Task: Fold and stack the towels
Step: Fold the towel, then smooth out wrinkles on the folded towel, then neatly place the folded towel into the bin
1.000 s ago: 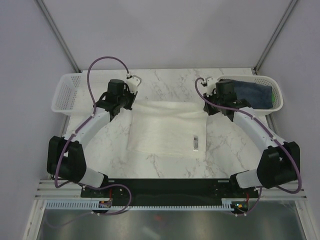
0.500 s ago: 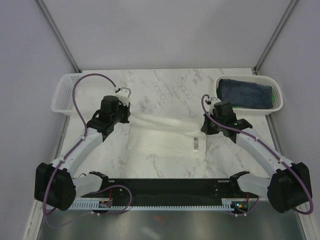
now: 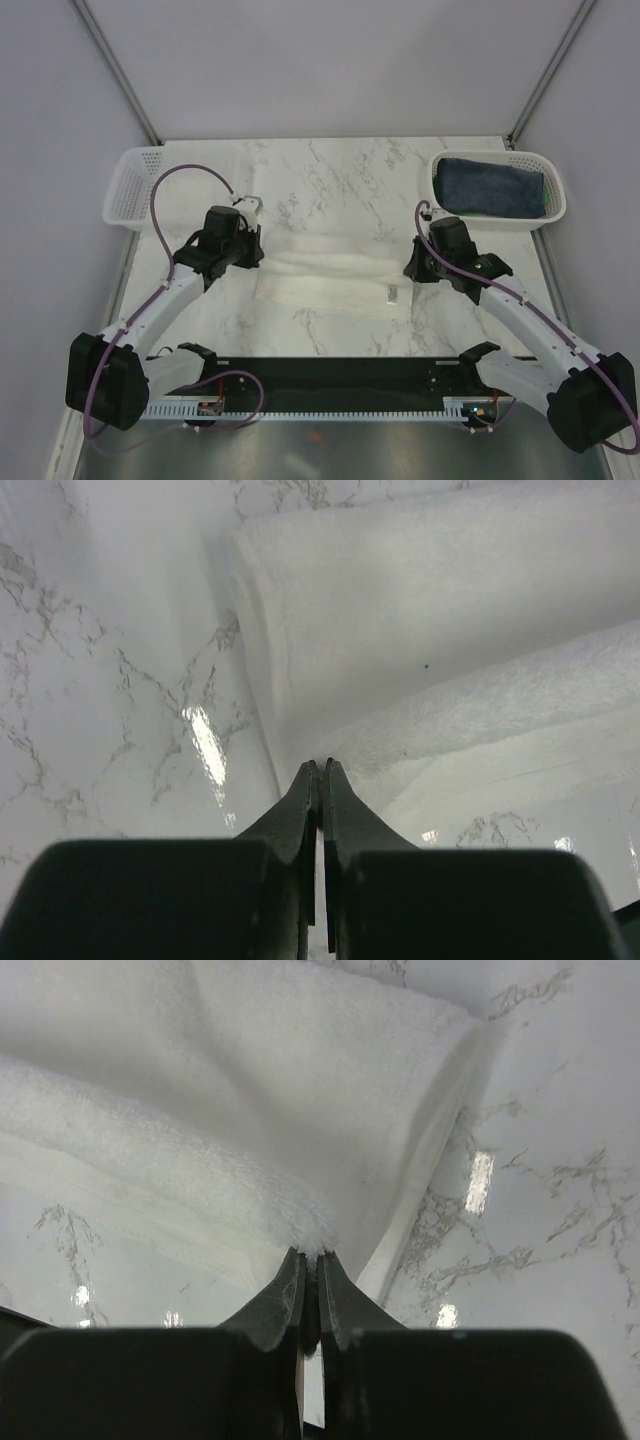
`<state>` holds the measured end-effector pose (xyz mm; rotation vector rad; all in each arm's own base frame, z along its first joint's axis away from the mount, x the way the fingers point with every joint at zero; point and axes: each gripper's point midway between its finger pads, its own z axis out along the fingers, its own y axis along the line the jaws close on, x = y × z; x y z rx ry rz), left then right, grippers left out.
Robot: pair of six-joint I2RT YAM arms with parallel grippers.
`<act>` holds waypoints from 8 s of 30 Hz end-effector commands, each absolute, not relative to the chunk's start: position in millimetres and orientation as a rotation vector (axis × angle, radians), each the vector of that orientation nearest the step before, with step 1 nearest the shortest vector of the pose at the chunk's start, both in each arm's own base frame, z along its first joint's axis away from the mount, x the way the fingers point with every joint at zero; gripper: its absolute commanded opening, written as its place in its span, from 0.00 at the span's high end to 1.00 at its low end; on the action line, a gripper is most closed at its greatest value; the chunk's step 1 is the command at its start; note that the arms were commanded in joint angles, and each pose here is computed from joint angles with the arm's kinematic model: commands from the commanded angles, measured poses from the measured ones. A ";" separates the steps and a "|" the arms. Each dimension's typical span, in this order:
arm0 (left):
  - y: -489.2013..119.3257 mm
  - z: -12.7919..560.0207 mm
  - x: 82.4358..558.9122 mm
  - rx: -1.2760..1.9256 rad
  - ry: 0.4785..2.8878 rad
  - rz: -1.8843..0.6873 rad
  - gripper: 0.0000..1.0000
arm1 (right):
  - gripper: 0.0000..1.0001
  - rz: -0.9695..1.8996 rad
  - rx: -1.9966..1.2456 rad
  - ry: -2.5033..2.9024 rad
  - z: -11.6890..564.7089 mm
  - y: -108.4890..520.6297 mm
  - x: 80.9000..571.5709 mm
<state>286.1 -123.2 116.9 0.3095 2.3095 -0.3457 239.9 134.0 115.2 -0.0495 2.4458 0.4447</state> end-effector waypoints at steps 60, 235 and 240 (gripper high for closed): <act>-82.6 38.4 257.3 -0.261 2.719 -0.028 0.48 | 0.79 0.404 0.808 2.350 78.3 89.3 194.1; -59.6 200.3 300.1 -0.197 2.104 -0.077 0.24 | 1.00 0.308 -0.101 2.559 84.0 131.2 425.2; -69.6 190.7 296.5 -0.165 2.137 -0.133 0.25 | 1.00 0.146 -0.068 2.496 109.2 117.9 474.6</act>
